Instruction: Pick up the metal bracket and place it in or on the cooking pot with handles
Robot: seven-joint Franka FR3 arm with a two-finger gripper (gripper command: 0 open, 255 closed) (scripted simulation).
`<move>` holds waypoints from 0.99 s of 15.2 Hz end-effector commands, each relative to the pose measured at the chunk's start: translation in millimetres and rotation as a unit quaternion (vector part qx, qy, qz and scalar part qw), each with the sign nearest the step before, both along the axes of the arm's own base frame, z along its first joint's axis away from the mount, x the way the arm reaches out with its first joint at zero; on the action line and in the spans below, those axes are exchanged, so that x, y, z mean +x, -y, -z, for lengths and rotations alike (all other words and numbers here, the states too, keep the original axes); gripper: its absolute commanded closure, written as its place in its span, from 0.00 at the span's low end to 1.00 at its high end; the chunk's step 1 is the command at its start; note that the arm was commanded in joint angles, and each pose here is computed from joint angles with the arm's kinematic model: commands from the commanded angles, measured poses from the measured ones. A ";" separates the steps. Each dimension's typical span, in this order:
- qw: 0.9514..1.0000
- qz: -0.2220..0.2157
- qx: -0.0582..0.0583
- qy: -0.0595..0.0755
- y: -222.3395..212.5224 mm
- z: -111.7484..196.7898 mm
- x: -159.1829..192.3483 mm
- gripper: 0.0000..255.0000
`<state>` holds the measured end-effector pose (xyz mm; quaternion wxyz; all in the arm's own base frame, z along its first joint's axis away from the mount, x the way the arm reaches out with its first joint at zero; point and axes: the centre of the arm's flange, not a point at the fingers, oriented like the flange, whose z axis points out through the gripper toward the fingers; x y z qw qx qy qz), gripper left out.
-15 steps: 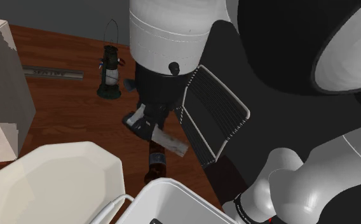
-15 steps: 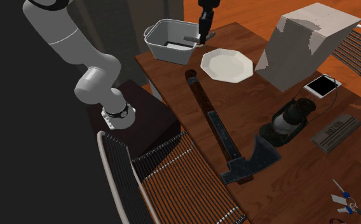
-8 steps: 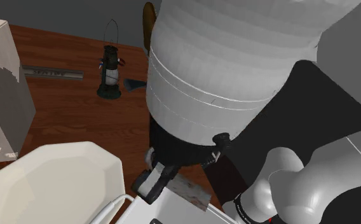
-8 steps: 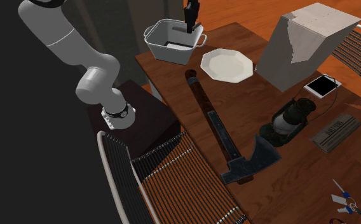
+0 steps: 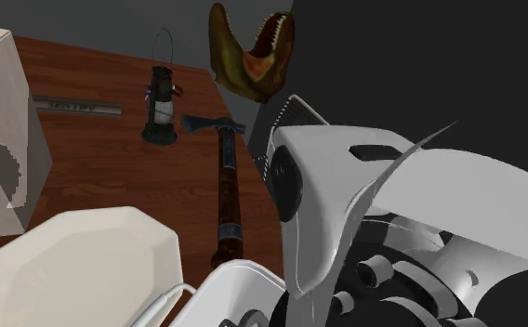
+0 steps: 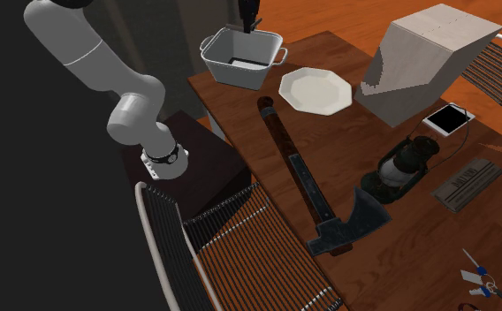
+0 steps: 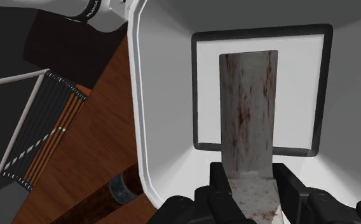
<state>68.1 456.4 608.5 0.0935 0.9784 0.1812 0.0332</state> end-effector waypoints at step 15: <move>1.000 0.001 0.000 0.000 -9.3 60.2 -27.8 1.00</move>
